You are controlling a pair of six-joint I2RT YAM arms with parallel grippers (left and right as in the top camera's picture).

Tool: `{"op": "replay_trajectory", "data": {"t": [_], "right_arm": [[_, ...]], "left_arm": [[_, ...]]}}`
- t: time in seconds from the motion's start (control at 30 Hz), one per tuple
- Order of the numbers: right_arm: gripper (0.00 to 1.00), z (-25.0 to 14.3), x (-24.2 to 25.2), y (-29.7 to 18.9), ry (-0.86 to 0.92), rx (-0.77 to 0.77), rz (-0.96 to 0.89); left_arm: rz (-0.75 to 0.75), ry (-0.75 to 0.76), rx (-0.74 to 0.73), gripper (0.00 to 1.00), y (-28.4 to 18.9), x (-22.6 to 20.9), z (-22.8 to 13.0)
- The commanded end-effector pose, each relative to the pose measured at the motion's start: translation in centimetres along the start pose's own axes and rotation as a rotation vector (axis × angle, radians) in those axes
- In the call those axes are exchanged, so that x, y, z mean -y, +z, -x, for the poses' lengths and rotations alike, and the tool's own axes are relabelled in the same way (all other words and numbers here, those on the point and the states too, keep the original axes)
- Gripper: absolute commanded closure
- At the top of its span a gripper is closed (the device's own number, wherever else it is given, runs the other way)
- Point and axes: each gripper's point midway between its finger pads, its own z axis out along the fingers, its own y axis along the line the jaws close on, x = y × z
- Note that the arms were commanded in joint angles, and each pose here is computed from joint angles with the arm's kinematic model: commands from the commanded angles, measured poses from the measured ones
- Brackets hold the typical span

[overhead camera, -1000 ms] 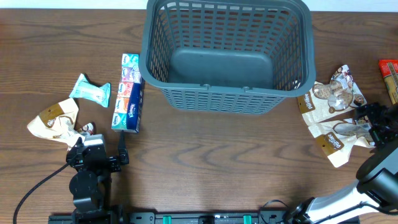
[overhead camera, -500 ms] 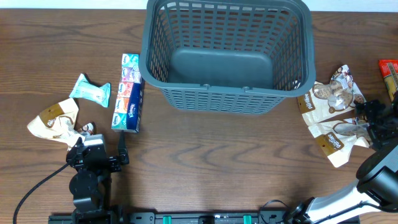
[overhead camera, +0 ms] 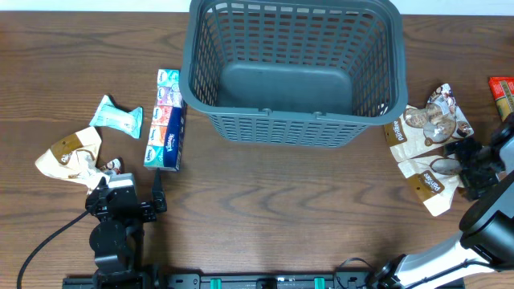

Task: Pack container
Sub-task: 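Grasp the top dried-mushroom pouch with the right gripper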

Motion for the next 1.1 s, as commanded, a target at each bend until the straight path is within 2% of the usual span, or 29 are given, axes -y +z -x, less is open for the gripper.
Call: {"op": "replay_trajectory", "data": {"t": [0.0, 0.17, 0.23, 0.27, 0.43, 0.47, 0.63, 0.9, 1.07], "right_arm": [[0.01, -1.0, -0.3, 0.6, 0.0, -0.017, 0.022], [0.01, -1.0, -0.4, 0.8, 0.0, -0.013, 0.029], [0.11, -1.0, -0.4, 0.8, 0.0, -0.012, 0.029], [0.12, -1.0, -0.4, 0.8, 0.0, -0.013, 0.029], [0.12, -1.0, -0.3, 0.8, 0.0, -0.013, 0.028], [0.21, -1.1, -0.3, 0.8, 0.0, -0.014, 0.027], [0.99, -1.1, -0.3, 0.9, 0.0, -0.016, 0.026], [0.98, -1.2, -0.8, 0.6, -0.013, -0.019, 0.044], [0.98, -0.6, -2.1, -1.8, -0.049, 0.022, 0.112]], "left_arm": [[-0.003, 0.001, -0.032, 0.02, 0.2, 0.1, -1.2], [-0.003, 0.001, -0.032, 0.01, 0.2, 0.1, -1.2], [-0.003, 0.001, -0.032, 0.01, 0.2, 0.1, -1.2], [-0.003, 0.001, -0.032, 0.02, 0.2, 0.1, -1.2], [-0.003, 0.001, -0.032, 0.01, 0.2, 0.1, -1.2], [-0.003, 0.001, -0.032, 0.01, 0.2, 0.1, -1.2], [-0.003, 0.001, -0.032, 0.01, 0.2, 0.1, -1.2], [-0.003, 0.001, -0.032, 0.01, 0.2, 0.1, -1.2], [-0.003, 0.001, -0.032, 0.01, 0.2, 0.1, -1.2]]}}
